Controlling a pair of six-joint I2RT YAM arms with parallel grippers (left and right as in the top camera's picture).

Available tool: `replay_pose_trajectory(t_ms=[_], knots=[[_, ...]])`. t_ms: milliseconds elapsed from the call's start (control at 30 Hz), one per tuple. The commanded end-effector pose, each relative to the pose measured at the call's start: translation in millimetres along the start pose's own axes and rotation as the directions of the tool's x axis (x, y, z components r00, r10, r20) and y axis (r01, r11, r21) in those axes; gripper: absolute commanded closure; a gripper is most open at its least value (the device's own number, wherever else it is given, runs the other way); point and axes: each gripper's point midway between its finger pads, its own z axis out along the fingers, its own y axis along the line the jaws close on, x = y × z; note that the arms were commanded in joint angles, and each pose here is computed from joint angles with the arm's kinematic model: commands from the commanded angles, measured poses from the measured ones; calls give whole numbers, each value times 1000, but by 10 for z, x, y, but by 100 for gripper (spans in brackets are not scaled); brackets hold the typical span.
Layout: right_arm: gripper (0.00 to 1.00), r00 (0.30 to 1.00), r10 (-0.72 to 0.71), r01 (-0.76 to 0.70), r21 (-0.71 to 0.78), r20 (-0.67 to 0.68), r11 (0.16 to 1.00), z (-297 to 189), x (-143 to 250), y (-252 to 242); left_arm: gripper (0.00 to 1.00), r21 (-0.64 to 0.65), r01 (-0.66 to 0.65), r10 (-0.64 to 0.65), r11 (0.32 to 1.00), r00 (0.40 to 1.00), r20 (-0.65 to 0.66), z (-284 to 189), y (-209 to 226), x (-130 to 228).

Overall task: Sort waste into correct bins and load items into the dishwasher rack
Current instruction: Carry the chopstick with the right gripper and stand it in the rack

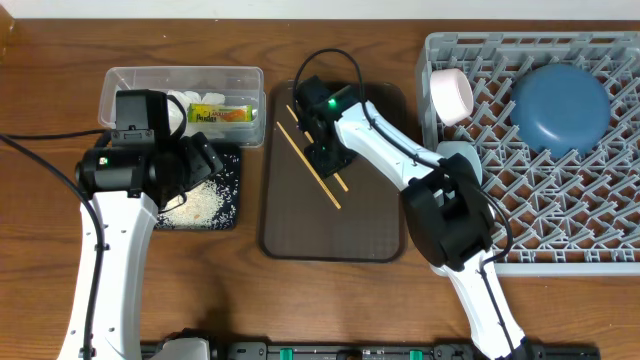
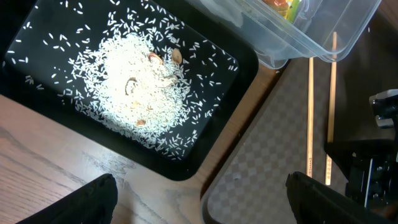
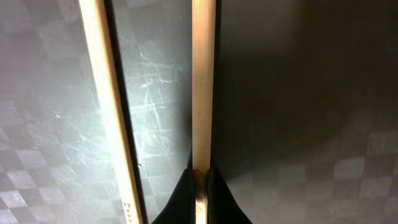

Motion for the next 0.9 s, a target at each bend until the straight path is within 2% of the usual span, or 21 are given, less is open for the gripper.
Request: replay_pose_trajectory(t_ms=[0,67,267,367,467,667,867], knots=[[99,999,30,-30,9,16,1000,-111,-66,-125,11,-13,0,0,1000,1000,4,6,21,-25],[99,997,44,-45,6,56,999,-356,-150,-163,11,-13,0,0,1000,1000,4,6,21,-25],[99,963,108,-113,8,248,994,-1560,-285,-498,11,-13,0,0,1000,1000,4,6,21,-25],[99,933,171,-191,34,317,981,-2093,-116,-857,11,-13,0,0,1000,1000,4,6,21,-25],[99,895,292,-335,76,336,939,-2438,215,-1340,11,-13,0,0,1000,1000,4,6,21,-25],[99,831,499,-539,130,247,832,-2573,965,-2210,11,-13,0,0,1000,1000,4,6,21,-25],[99,838,515,-541,151,181,827,-2297,1302,-2732,11,-13,0,0,1000,1000,4,6,21,-25]])
